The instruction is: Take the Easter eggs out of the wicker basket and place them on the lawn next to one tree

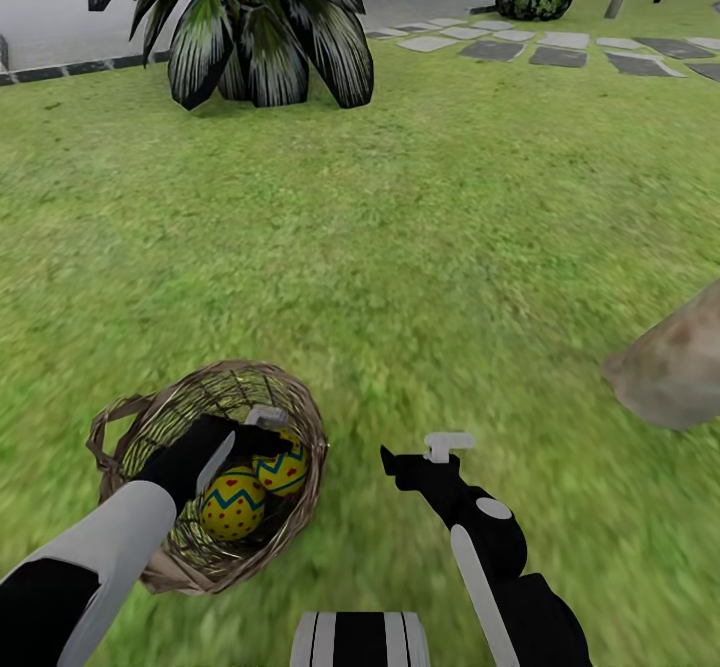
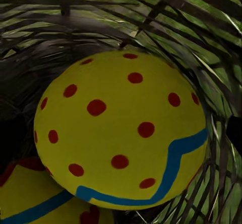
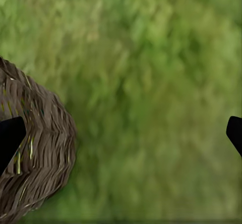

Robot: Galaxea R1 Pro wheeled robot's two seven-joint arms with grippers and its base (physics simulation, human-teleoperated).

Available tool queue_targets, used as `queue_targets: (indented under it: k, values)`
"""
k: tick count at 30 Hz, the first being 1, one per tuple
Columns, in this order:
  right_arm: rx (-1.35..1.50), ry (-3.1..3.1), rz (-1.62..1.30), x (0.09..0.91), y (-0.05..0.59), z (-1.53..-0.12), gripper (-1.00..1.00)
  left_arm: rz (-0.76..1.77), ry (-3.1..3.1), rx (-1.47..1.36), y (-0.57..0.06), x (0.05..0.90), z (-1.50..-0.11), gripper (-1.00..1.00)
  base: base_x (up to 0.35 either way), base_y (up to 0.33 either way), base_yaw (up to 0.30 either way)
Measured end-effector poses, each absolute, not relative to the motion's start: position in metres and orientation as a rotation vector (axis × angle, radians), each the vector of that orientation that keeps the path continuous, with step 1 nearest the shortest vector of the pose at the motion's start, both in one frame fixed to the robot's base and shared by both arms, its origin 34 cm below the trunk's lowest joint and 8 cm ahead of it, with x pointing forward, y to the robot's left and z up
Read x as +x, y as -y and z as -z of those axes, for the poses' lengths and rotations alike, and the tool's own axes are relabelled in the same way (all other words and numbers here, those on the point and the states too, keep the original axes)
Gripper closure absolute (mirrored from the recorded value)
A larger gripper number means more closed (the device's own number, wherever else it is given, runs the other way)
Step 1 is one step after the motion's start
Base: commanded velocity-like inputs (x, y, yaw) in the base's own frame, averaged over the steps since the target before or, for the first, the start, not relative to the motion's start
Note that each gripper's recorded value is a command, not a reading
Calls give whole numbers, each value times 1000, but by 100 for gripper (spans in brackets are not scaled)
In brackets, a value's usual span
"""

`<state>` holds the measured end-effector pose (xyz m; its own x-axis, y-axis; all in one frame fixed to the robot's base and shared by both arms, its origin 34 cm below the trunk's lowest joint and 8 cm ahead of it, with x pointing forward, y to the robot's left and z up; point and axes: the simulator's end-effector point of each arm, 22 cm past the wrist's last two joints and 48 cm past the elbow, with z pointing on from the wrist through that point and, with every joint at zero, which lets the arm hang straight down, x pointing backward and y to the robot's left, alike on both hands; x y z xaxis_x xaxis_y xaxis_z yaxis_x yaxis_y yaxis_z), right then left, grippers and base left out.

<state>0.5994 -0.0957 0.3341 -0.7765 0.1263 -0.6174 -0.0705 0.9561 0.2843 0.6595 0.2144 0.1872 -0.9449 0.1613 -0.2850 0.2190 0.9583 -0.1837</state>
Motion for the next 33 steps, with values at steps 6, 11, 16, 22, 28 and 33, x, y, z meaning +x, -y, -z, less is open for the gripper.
queue_targets:
  k: [6, 11, 16, 22, 28, 33]
  values:
    - [44, -2454, -386, 595, 96, -321, -100, 323, -2828, 291, -208, 664, -182, -100, 0, 0, 0]
    - [46, -2463, -387, 594, 96, -316, -100, 326, -2832, 292, -207, 662, -178, -100, 0, 0, 0]
    - [46, -2462, -387, 594, 96, -316, -100, 327, -2834, 292, -207, 662, -178, -100, 0, 0, 0]
    - [46, -2462, -387, 594, 96, -316, -100, 328, -2840, 292, -207, 660, -176, -100, 0, 0, 0]
    - [48, -2475, -387, 592, 96, -310, -100, 330, -2854, 291, -207, 655, -168, -100, 0, 0, 0]
    - [50, -2482, -388, 590, 96, -306, -100, 332, -2861, 290, -207, 653, -164, -100, 0, 0, 0]
